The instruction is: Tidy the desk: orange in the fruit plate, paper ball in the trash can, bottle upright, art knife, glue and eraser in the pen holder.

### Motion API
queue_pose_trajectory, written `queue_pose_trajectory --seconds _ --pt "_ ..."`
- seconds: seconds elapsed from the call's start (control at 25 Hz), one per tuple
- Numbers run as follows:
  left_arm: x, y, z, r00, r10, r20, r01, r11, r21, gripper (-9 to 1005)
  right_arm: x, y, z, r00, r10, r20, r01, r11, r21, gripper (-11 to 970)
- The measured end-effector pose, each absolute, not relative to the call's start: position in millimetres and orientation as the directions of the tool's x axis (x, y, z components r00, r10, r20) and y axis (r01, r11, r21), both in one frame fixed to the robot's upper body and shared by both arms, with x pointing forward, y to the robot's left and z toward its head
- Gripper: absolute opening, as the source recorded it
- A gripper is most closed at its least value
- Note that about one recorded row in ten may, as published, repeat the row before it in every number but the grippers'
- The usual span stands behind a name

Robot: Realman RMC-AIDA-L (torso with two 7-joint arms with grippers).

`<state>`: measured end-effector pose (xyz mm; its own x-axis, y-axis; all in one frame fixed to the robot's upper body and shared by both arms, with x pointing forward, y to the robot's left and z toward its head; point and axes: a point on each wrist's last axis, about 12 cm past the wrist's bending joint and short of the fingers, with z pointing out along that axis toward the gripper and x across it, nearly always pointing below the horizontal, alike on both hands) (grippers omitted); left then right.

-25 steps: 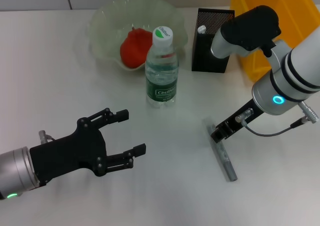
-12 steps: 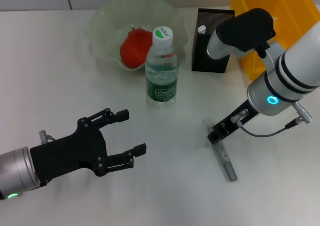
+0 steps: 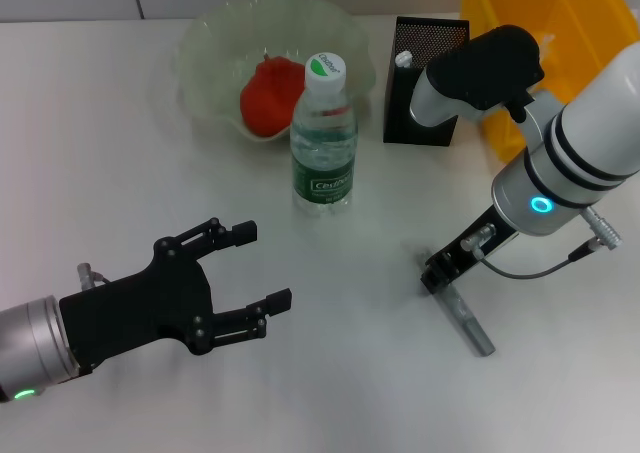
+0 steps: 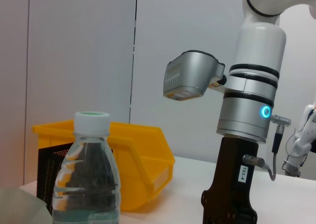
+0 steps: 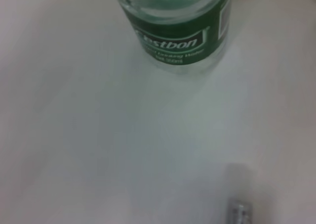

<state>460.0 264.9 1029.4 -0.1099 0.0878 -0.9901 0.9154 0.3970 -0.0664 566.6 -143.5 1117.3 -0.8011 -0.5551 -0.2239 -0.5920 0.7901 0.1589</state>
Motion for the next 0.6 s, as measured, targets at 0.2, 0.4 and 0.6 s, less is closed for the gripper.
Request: queue_pose_trajectory --seconds 0.2,0.4,0.6 --pt "460.0 265.0 1029.5 -0.109 0.088 -0.99 0.915 0.397 -0.066 850 564.8 -143.1 1121.6 -0.788 -0.566 -0.243 -0.607 0.78 0.152 213" --pt "461.1 264.5 1030.1 -0.106 0.088 -0.99 0.916 0.396 -0.063 849 564.7 -147.7 1125.3 -0.788 -0.558 -0.261 -0.603 0.784 0.147 156" --pt "461.8 264.3 1030.6 -0.103 0.088 -0.991 0.917 0.395 -0.06 849 570.2 -182.0 1168.3 -0.776 -0.453 -0.439 -0.548 0.829 0.114 143"
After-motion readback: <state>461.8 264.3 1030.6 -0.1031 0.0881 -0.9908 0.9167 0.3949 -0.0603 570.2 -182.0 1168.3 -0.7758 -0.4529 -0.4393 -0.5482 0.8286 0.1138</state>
